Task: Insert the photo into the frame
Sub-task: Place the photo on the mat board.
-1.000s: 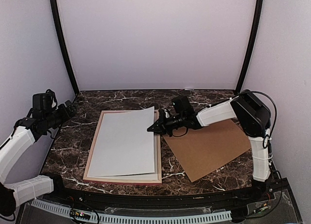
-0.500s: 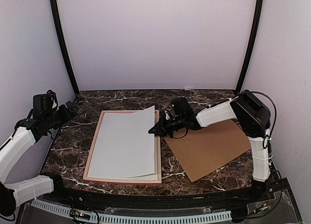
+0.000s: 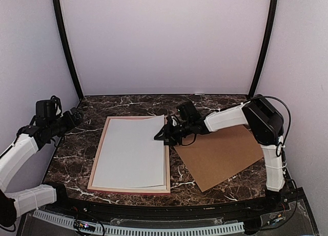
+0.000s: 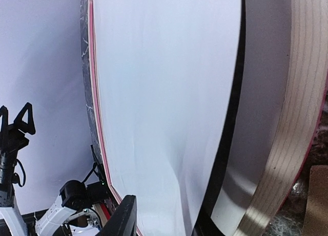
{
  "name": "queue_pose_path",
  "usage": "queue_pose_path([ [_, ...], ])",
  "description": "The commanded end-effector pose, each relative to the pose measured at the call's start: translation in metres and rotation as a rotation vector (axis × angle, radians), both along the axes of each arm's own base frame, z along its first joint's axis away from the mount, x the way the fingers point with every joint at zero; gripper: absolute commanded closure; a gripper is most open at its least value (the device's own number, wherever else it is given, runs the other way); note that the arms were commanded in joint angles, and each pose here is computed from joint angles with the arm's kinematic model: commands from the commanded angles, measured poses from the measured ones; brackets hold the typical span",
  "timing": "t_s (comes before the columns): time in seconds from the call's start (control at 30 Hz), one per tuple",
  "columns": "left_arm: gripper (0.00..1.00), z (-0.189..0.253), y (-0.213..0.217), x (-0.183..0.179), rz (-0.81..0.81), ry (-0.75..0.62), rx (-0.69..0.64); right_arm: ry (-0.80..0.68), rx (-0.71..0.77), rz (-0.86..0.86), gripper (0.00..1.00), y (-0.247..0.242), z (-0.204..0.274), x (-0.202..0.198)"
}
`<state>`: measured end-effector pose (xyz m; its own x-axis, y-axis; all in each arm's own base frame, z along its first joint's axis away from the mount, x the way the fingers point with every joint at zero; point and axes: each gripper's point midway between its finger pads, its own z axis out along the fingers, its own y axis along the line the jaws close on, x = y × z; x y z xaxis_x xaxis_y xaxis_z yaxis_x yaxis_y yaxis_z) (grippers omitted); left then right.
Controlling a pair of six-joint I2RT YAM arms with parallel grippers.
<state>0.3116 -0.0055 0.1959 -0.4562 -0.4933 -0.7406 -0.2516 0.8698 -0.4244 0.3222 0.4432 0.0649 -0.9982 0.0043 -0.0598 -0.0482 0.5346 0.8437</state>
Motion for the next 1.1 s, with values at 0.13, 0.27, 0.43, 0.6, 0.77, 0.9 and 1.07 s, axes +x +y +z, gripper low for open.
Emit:
queue_pose_path([
  [0.13,0.01,-0.007,-0.005,0.001,-0.033,-0.001,-0.015,-0.105,-0.101,0.021,0.57,0.001,0.01,0.009],
  [0.27,0.01,-0.008,-0.007,0.001,-0.043,0.0,-0.022,-0.126,-0.155,0.027,0.52,-0.004,0.011,0.01],
  [0.43,0.01,-0.009,-0.009,0.002,-0.049,0.001,-0.024,-0.166,-0.213,0.022,0.49,-0.012,0.013,0.015],
  [0.6,0.01,-0.011,-0.012,0.003,-0.066,0.008,-0.033,-0.239,-0.301,0.002,0.48,-0.026,0.022,0.024],
  [0.77,0.01,-0.012,-0.019,0.004,-0.103,0.006,-0.051,-0.314,-0.386,-0.027,0.47,-0.046,0.033,0.032],
  [0.9,0.01,-0.01,-0.028,0.006,-0.149,-0.011,-0.077,-0.367,-0.485,-0.069,0.46,-0.075,0.036,0.035],
  [1.07,0.01,-0.004,-0.047,0.009,-0.244,-0.033,-0.119,-0.392,-0.611,-0.156,0.44,-0.134,0.03,0.029],
])
